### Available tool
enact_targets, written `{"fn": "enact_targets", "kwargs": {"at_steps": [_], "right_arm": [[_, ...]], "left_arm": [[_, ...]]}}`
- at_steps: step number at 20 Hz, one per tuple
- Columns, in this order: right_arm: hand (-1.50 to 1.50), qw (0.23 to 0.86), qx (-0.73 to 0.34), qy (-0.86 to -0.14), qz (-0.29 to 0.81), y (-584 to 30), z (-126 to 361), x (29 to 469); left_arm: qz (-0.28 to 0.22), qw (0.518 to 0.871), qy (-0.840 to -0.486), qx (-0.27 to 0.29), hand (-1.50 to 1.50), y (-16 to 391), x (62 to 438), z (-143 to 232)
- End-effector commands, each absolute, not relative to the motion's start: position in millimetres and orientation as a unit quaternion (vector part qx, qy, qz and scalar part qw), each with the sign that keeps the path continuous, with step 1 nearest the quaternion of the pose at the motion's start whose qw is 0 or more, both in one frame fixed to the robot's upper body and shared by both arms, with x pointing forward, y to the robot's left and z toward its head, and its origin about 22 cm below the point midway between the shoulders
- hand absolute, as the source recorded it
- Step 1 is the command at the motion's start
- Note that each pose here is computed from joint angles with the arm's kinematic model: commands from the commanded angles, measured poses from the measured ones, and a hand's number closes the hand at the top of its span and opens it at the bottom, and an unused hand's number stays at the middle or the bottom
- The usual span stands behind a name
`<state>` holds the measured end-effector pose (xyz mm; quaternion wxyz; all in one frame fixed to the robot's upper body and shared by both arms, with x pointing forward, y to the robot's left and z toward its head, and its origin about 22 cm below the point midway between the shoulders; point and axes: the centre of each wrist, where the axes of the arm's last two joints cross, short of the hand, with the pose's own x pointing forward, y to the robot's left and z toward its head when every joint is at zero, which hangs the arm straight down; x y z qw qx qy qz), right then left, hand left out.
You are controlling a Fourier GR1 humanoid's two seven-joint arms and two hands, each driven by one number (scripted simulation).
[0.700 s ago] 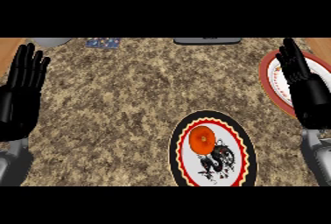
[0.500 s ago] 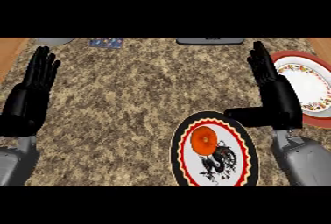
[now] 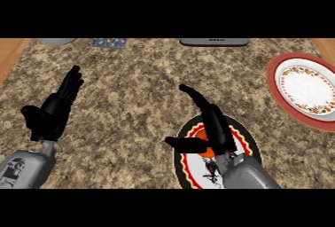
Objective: Pick the squash from the plate and place it in the plate
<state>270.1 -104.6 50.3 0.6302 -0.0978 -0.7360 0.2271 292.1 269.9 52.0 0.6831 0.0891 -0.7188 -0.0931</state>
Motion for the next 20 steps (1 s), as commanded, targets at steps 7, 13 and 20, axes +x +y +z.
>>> {"fn": "enact_targets", "kwargs": {"at_steps": [7, 13, 20], "right_arm": [[-1.5, 0.562, -0.22, -0.747, 0.28, -83.8, 35.5, 215.6], [-1.5, 0.573, -0.286, -0.695, 0.326, -107.1, 101.8, 204.1], [-1.5, 0.632, -0.301, -0.558, 0.446, -104.7, 147.8, 205.5]], "left_arm": [[-0.095, 0.701, -0.7, 0.101, 0.0, 251.2, 290.3, 35.2], [-0.087, 0.703, -0.699, 0.101, 0.0, 252.9, 296.3, 35.7], [-0.098, 0.703, -0.697, 0.1, 0.0, 255.8, 302.9, 52.4]]}}
